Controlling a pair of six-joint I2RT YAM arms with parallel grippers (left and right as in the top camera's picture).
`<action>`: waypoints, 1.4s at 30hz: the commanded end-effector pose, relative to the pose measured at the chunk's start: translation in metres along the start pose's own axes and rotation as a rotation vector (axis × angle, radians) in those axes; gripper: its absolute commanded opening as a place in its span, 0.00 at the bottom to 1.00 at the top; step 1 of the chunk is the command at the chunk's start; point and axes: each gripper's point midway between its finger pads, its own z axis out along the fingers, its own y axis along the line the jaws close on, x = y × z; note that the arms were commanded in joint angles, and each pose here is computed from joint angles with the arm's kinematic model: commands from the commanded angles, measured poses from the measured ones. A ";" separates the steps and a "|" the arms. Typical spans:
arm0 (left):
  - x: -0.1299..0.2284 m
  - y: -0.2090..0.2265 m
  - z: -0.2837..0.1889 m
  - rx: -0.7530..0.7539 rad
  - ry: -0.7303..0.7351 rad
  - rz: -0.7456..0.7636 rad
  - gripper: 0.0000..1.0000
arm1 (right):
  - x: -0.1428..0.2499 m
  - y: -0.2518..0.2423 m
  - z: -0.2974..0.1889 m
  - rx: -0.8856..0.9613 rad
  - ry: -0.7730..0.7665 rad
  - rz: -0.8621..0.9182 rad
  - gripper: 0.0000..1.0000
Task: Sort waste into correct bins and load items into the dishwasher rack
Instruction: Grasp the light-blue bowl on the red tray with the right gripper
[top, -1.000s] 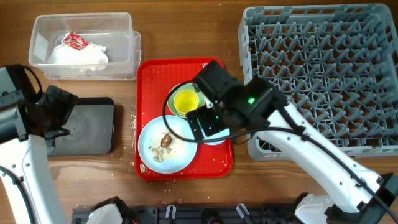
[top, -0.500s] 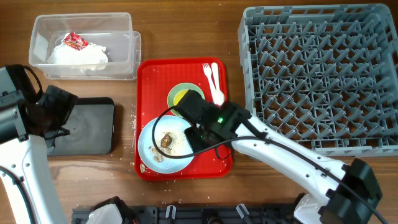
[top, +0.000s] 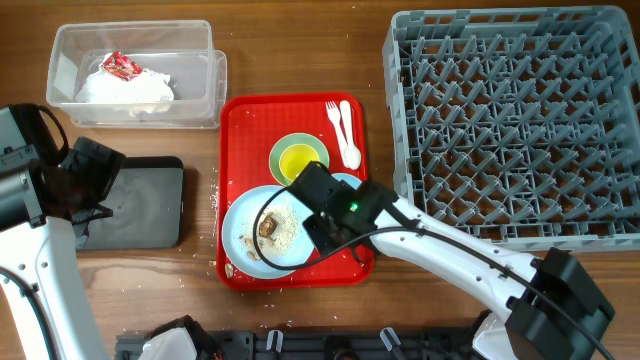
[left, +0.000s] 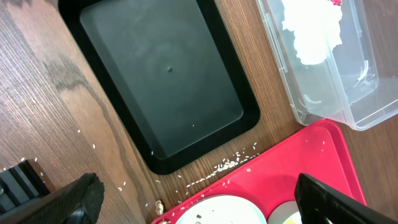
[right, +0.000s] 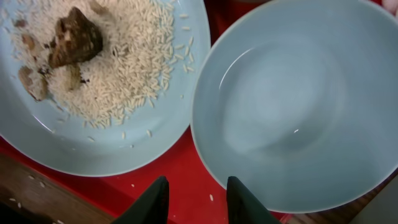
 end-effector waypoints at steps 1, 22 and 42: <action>-0.001 0.002 -0.002 0.000 -0.008 -0.020 1.00 | 0.004 -0.006 0.006 0.031 0.006 -0.029 0.32; -0.001 0.002 -0.002 0.000 -0.008 -0.020 1.00 | 0.006 -0.016 0.038 0.094 0.058 -0.153 0.37; -0.001 0.002 -0.002 0.000 -0.008 -0.020 1.00 | 0.009 -0.015 0.048 0.091 0.082 -0.172 0.20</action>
